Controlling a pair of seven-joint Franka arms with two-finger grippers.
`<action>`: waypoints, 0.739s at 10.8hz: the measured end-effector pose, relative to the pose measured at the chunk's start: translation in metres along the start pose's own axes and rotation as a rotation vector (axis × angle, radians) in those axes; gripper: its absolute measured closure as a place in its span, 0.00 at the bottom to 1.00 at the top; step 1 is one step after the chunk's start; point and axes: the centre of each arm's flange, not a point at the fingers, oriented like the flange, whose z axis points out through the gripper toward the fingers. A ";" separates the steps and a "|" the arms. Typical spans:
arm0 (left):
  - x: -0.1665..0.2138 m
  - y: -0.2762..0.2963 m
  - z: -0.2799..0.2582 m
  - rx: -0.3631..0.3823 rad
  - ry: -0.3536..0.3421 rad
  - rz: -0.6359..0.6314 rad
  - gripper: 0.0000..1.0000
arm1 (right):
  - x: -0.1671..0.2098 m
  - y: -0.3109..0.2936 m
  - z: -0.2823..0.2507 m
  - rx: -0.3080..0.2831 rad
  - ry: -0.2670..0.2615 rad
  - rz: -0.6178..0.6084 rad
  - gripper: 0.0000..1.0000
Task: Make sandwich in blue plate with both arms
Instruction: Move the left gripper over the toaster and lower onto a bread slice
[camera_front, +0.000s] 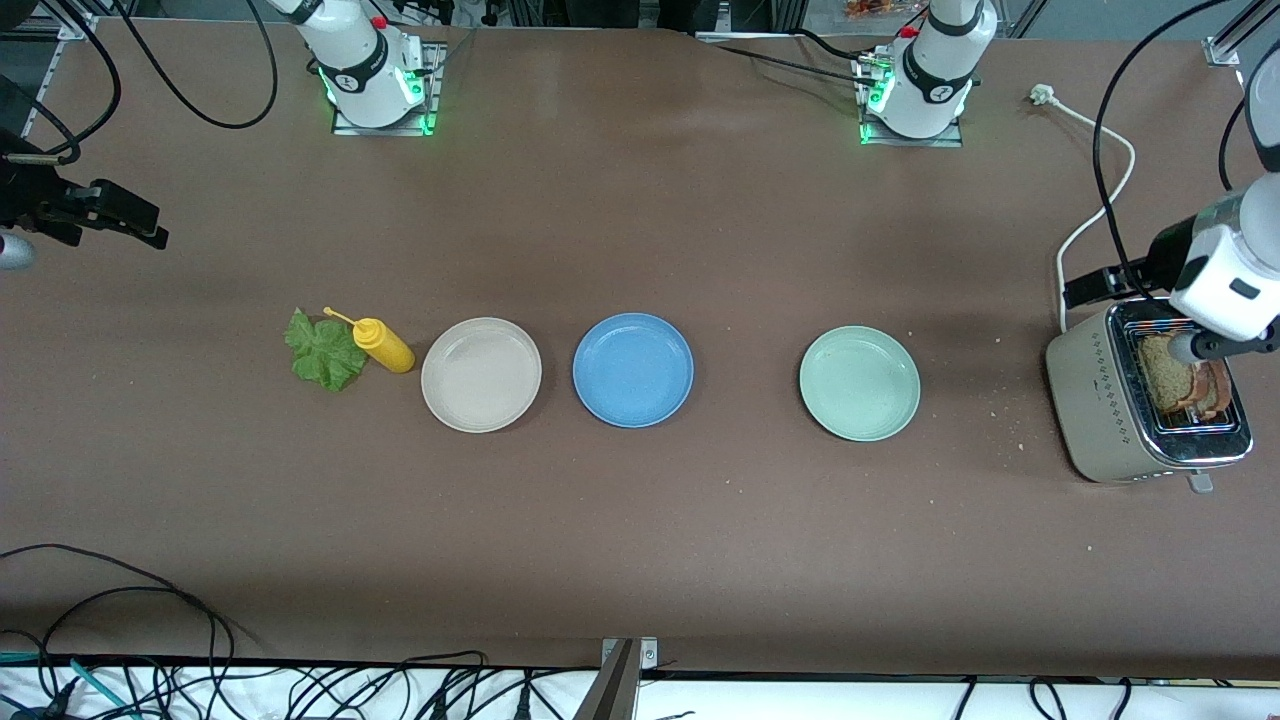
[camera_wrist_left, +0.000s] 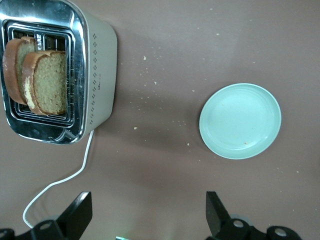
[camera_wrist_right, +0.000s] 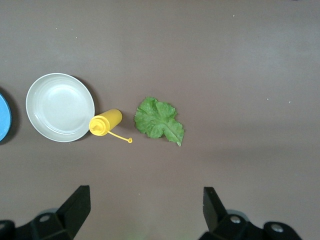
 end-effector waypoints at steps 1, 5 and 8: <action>0.008 -0.006 0.011 0.002 -0.019 -0.011 0.00 | 0.000 0.000 0.000 0.000 0.000 0.000 0.00; 0.048 -0.038 0.056 0.005 -0.084 -0.017 0.00 | 0.000 0.000 -0.001 0.000 0.000 0.000 0.00; 0.072 -0.068 0.078 -0.010 -0.080 0.036 0.00 | 0.000 0.000 -0.001 0.000 0.001 0.000 0.00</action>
